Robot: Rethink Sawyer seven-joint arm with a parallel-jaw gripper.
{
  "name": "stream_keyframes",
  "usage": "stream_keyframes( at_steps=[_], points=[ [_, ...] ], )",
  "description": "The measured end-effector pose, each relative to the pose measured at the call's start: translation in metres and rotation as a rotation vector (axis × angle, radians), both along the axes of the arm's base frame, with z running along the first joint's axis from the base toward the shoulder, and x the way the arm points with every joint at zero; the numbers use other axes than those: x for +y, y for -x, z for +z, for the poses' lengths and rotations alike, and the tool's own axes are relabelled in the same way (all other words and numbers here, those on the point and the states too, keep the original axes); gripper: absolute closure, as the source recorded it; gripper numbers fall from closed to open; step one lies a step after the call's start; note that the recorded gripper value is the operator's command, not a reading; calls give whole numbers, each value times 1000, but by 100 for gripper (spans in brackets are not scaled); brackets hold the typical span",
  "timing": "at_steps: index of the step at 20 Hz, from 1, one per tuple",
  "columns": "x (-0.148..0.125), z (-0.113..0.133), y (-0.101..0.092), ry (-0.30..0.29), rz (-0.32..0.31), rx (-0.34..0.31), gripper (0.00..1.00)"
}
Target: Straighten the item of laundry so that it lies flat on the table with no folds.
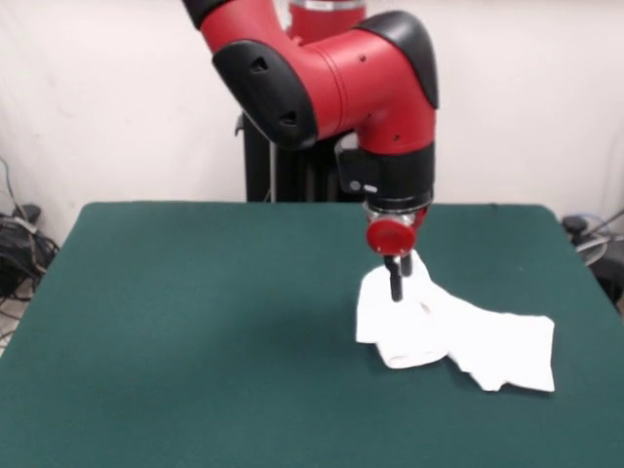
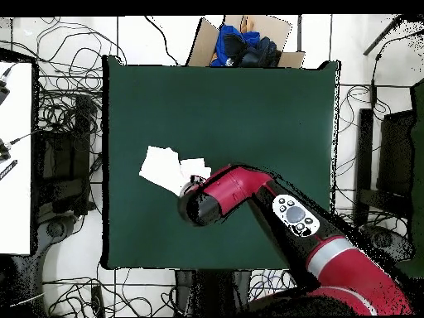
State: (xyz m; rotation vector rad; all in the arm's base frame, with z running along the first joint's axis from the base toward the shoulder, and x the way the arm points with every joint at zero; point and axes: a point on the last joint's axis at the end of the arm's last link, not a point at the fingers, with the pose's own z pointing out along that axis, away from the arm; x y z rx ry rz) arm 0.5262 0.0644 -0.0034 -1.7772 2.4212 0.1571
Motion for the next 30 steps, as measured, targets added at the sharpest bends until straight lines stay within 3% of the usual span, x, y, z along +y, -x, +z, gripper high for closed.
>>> stream_keyframes(
  at_steps=[4,5,20,24,30],
  points=[
    [2,-2,2,-5,0,6,0],
    [2,-3,3,-7,0,8,100],
    [3,-3,2,-14,-3,10,100],
    [2,12,-8,-57,-37,-3,100],
    [-15,63,-35,-176,-142,-46,100]
  ],
)
